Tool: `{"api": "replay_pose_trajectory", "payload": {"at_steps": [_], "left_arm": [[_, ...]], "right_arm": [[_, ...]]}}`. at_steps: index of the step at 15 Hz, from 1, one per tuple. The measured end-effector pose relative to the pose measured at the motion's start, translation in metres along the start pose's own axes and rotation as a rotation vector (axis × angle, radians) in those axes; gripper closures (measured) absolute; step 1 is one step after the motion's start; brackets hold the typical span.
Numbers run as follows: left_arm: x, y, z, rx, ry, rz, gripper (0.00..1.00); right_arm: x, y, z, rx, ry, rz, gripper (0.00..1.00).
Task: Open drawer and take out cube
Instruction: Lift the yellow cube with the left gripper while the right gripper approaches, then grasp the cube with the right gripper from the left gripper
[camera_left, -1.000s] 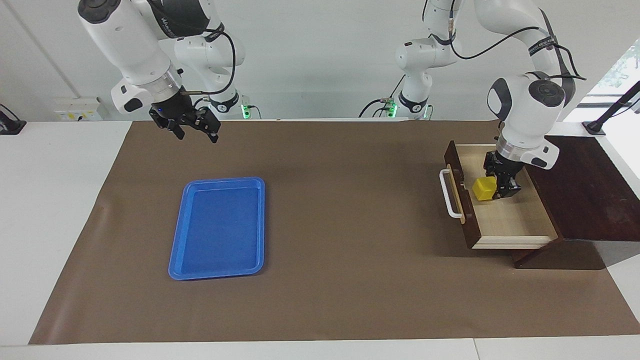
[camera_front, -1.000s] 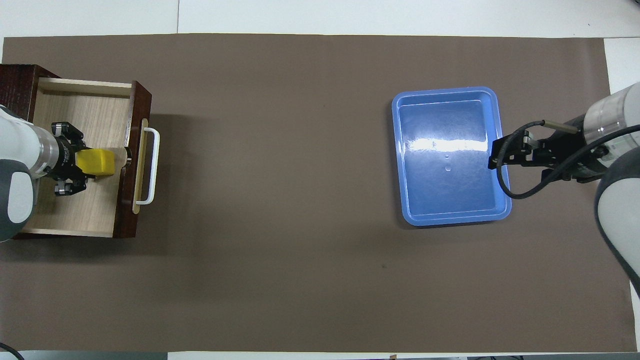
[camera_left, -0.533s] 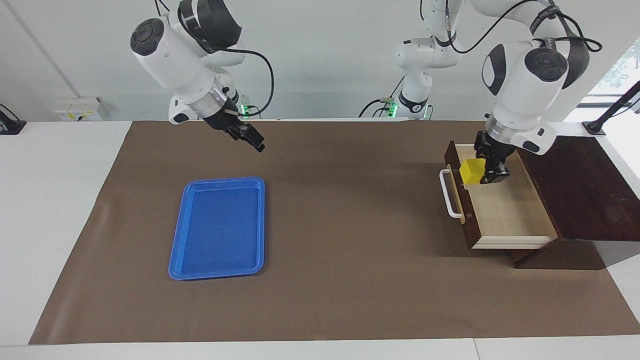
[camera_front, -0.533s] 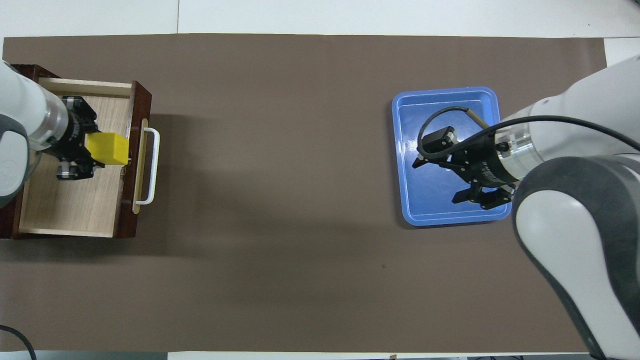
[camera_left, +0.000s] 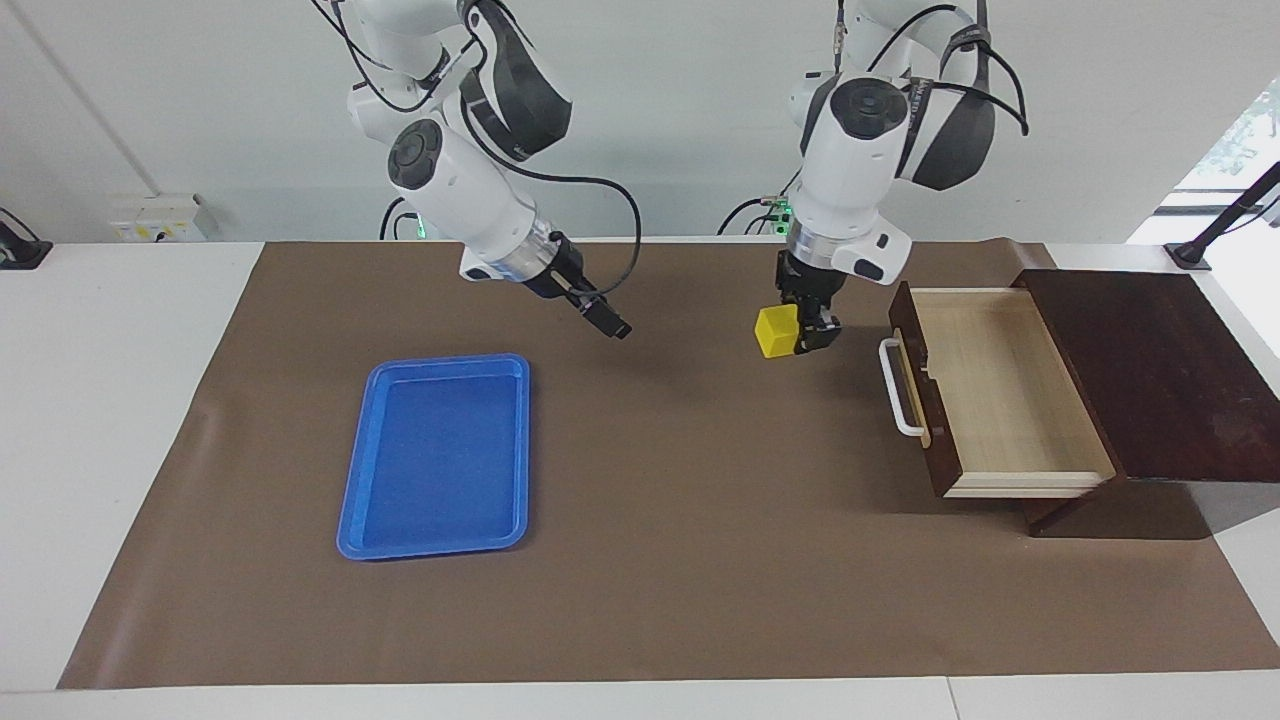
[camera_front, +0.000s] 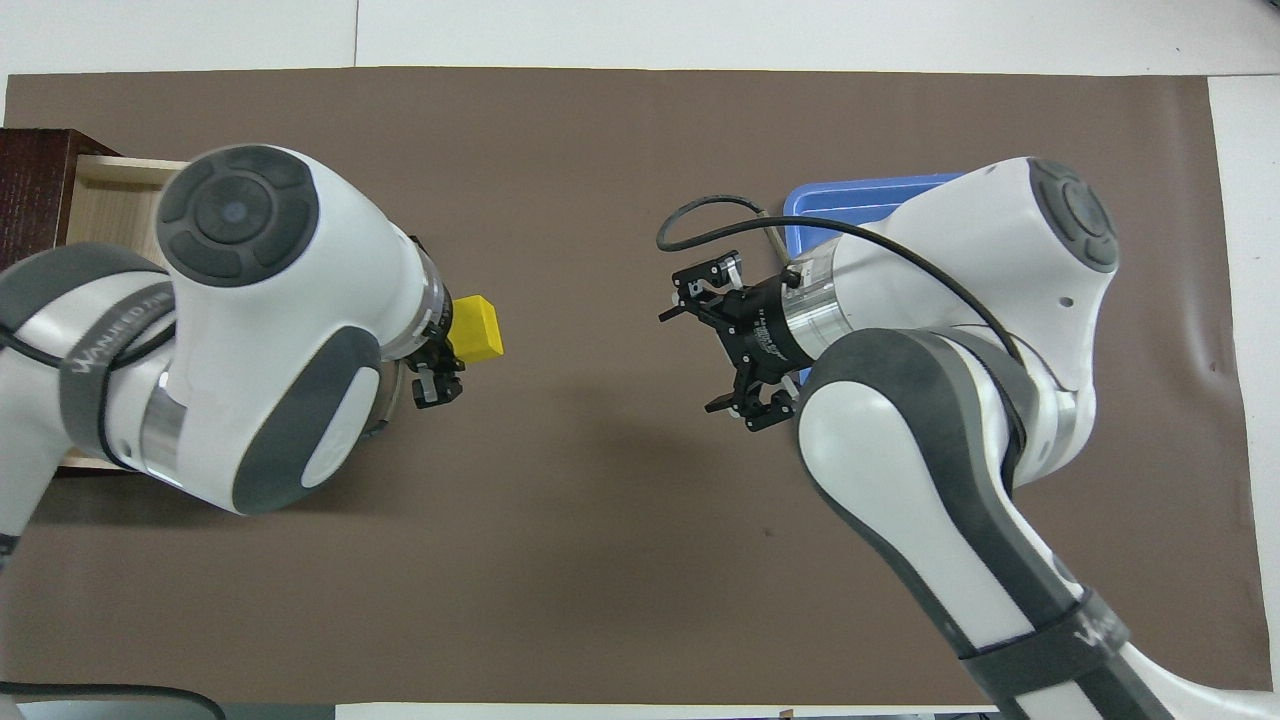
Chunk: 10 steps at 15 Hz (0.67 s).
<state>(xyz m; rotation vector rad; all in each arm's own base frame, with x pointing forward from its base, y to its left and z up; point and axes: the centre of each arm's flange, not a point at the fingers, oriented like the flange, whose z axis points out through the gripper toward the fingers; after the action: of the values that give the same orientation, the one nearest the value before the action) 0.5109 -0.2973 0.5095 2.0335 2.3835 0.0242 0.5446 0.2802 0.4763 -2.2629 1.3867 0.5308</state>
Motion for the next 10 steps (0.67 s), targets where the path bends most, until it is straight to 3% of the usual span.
{"api": "replay_pose_trajectory", "payload": {"at_steps": [4,10], "left_arm": [[-0.044,-0.04,0.023,-0.011,-0.018,-0.077,0.45],[-0.052,-0.046,0.025,-0.025,-0.039,-0.147,0.45]], "right_arm": [[-0.003,-0.003,0.025,0.02,-0.084,0.114,0.0],[0.014,-0.005,0.054,-0.007,-0.097,0.157,0.0]]}}
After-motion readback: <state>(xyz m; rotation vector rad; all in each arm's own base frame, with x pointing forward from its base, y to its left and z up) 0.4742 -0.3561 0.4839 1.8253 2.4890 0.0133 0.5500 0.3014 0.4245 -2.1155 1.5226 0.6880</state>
